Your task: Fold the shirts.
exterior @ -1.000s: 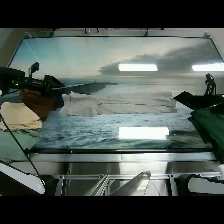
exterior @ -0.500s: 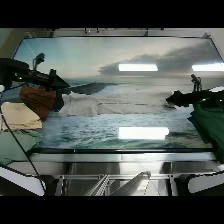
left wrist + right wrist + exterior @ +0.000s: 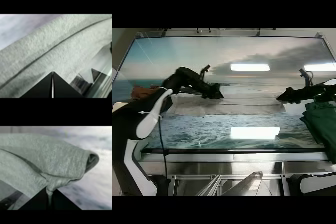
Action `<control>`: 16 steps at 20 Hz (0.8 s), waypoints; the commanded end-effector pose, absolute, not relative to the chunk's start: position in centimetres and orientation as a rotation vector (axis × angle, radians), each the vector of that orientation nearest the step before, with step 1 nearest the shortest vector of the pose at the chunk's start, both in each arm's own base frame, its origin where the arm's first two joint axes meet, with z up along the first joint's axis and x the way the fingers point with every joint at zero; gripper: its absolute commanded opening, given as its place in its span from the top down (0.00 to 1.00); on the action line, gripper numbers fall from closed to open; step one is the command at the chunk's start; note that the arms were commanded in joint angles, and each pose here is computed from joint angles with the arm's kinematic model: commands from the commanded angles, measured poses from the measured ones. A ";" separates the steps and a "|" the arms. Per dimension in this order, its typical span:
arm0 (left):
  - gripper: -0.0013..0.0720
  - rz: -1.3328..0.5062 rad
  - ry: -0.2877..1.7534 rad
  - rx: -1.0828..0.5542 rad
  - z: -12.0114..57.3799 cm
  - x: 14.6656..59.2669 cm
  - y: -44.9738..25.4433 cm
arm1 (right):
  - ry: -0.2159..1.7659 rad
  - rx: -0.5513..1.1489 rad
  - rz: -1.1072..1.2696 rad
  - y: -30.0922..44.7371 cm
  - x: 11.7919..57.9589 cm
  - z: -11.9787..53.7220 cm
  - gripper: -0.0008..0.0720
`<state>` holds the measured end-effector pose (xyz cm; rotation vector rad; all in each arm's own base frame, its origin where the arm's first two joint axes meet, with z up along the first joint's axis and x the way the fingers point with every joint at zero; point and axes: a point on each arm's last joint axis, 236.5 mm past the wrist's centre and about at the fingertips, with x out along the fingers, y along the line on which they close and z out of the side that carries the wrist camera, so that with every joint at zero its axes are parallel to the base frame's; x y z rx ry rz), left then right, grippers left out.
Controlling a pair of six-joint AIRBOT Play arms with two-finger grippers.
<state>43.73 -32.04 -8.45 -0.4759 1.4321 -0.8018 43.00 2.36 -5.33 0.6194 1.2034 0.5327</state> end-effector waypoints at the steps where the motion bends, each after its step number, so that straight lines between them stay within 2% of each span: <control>1: 0.97 -0.794 1.500 -0.410 -11.1 41.7 -38.1 | 1.156 0.647 0.558 0.2 41.7 -1.1 0.97; 5: 0.97 -0.809 1.590 -0.280 -12.2 39.1 -41.8 | 1.087 0.669 0.552 -2.3 40.8 2.1 0.97; 10: 0.96 -0.900 1.557 -0.322 -10.2 37.2 -47.0 | 1.049 0.699 0.620 -2.8 39.6 5.7 0.97; 13: 0.96 -1.049 1.482 -0.365 -4.7 37.2 -47.4 | 0.978 0.738 0.715 -0.5 39.9 8.9 0.97; 16: 0.96 -1.106 1.355 -0.352 3.9 39.7 -42.7 | 0.985 0.719 0.855 6.1 40.0 11.1 0.97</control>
